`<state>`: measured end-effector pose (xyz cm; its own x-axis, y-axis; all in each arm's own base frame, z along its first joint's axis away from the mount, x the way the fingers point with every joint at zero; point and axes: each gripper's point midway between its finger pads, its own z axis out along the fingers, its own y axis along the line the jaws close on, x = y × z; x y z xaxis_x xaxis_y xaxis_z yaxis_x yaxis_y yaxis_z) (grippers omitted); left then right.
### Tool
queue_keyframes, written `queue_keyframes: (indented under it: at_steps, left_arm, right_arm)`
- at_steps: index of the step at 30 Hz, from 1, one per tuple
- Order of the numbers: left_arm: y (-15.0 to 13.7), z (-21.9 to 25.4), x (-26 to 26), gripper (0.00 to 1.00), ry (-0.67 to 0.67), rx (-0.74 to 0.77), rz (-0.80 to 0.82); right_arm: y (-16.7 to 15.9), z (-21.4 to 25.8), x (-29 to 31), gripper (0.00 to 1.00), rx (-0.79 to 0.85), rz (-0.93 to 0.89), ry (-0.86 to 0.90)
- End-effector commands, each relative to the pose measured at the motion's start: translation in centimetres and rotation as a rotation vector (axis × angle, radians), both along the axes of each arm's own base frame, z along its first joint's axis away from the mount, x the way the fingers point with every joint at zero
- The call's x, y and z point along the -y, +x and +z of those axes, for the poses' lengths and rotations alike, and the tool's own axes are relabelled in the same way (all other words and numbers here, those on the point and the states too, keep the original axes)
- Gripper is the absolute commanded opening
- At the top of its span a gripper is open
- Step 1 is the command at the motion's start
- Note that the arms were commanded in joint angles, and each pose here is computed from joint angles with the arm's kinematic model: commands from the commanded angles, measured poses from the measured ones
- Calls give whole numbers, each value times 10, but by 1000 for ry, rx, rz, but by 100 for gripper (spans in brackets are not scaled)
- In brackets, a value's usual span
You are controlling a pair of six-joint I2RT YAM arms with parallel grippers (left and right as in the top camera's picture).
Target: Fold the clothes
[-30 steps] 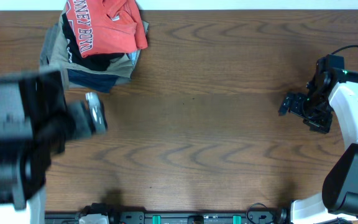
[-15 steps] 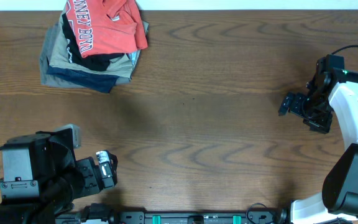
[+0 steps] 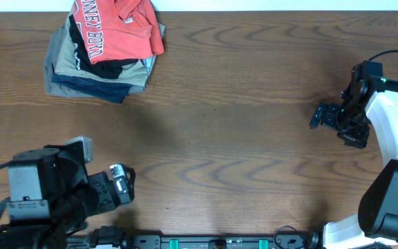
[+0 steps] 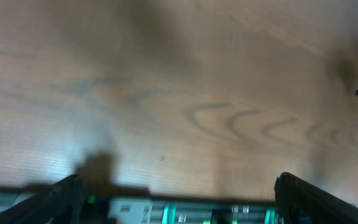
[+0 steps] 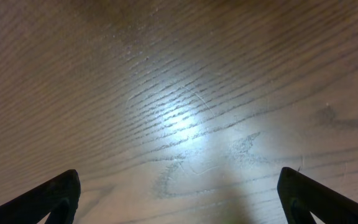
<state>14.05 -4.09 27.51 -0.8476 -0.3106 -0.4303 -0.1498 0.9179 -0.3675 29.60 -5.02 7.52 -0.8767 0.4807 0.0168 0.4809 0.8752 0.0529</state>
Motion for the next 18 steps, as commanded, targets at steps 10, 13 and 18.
queue_keyframes:
  at_steps: [10,13,18]
  left_arm:
    - [58,-39,16,98,-43,682,-76]
    - [64,-40,16,98,-37,827,-80]
    - [76,-45,16,98,40,971,-128]
  right_arm:
    - [3,3,1,99,12,0,1]
    - [3,3,1,98,13,1,1]
    - [3,3,1,99,12,1,1]
